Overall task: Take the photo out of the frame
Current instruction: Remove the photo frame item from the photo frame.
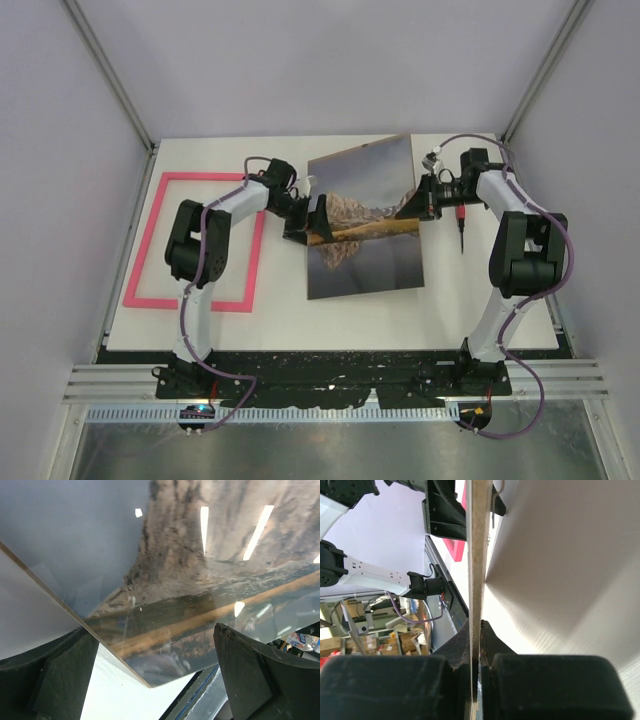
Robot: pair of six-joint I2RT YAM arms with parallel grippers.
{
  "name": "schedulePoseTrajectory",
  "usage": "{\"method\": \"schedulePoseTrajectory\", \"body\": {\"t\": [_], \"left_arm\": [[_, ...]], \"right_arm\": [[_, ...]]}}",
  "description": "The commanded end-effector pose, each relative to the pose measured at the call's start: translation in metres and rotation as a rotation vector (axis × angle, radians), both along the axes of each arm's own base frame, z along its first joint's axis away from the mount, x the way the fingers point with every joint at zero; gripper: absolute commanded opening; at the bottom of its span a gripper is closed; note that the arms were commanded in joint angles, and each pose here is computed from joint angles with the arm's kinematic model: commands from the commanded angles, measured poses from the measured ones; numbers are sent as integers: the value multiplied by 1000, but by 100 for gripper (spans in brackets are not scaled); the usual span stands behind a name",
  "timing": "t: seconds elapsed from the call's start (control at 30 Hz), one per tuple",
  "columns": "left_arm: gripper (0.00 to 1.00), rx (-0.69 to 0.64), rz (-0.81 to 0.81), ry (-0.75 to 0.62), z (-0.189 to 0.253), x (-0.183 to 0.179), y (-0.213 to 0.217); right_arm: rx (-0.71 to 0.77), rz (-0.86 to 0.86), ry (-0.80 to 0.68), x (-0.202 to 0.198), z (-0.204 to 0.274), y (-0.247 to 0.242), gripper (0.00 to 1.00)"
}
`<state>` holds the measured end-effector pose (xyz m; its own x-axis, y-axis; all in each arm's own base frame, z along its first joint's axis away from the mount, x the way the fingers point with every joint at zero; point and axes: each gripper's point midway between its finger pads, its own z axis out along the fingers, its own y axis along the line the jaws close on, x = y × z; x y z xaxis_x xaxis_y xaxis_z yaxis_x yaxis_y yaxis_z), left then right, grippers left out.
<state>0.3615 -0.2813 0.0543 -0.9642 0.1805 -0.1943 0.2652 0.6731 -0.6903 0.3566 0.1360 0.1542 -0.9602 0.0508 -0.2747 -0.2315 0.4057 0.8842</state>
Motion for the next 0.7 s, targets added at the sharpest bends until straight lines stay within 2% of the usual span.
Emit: {"method": "schedulePoseTrajectory", "body": {"t": [0.0,0.2,0.43,0.6,0.67], "left_arm": [[100,-115,-34,-69,13,10,-10],[100,-222,-43,-60,16,14,-15],[100,-368,-89,-55,33,8,-24],[100,-438,-108,-51,44,1,-28],[100,-462,-107,-40,46,-2,-29]], "right_arm": [[51,30,-197,-4,72,4,8],[11,3,-191,-2,76,-1,9],[-29,-36,-116,7,52,-10,13],[-10,-43,-69,10,34,-11,13],[46,-32,-61,10,34,-10,8]]}}
